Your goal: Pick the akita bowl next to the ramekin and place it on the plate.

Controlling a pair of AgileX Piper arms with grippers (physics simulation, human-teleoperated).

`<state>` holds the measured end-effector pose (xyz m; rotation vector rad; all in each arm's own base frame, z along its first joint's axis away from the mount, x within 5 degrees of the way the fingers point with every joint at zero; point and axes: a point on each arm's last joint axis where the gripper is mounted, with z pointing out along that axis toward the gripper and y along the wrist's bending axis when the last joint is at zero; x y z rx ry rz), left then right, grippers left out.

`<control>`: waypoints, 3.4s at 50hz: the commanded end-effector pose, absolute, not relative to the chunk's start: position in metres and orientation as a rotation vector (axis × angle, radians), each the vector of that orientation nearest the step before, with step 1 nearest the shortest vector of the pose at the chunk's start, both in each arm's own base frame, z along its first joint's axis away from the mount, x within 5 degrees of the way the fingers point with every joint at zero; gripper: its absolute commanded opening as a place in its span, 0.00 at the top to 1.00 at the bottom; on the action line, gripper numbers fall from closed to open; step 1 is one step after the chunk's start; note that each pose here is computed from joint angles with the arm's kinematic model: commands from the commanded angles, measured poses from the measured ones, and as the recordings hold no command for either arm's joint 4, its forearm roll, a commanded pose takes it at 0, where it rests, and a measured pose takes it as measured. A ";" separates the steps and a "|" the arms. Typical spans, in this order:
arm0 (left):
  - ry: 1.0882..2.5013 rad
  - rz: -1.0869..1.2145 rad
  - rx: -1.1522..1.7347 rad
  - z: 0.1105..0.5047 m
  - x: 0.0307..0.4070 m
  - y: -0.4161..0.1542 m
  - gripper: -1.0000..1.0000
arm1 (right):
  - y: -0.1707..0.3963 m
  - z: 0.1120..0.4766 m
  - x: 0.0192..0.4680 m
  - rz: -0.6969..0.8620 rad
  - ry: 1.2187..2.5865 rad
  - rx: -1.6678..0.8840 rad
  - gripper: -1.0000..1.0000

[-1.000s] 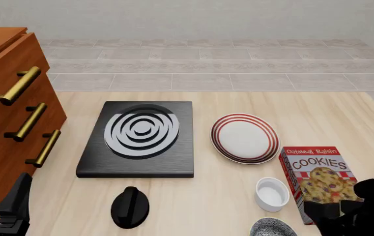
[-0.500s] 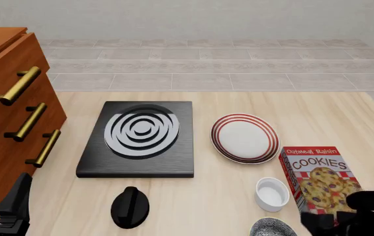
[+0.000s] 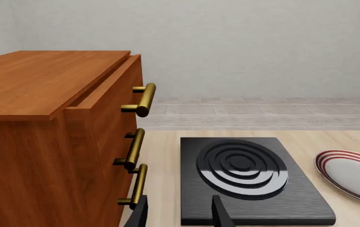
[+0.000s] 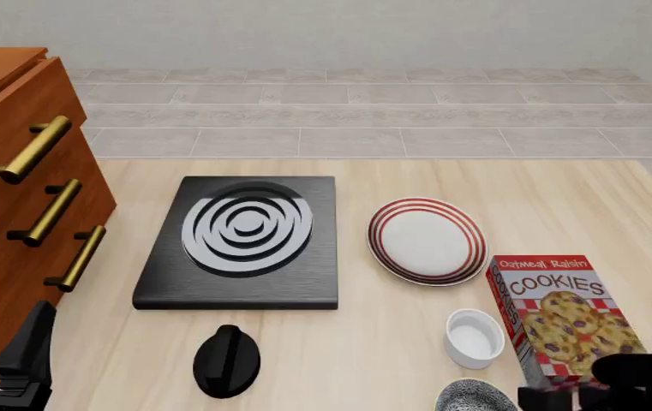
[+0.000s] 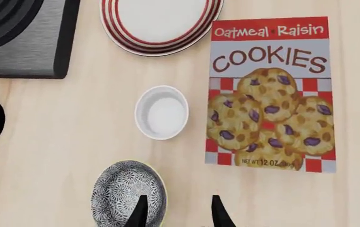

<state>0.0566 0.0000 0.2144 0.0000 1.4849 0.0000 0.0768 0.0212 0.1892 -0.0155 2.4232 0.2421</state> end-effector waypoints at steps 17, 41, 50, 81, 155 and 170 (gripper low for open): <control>1.485 0.000 0.000 0.214 0.057 0.000 0.00 | 0.024 0.168 0.079 0.248 2.455 -0.029 0.00; 1.485 0.000 0.000 0.214 0.057 0.000 0.00 | 0.026 0.148 0.081 0.255 2.483 -0.037 0.00; 1.485 0.000 0.000 0.214 0.057 0.000 0.00 | 0.026 0.142 0.081 0.256 2.490 -0.034 0.00; 1.485 0.000 0.000 0.214 0.057 0.000 0.00 | 0.031 0.131 0.088 0.274 2.516 -0.030 0.00; 1.485 0.000 0.000 0.214 0.057 0.000 0.00 | 0.036 0.221 0.105 0.304 2.296 -0.098 1.00; 1.485 0.000 0.000 0.214 0.057 0.000 0.00 | 0.036 0.248 0.113 0.292 2.247 -0.091 1.00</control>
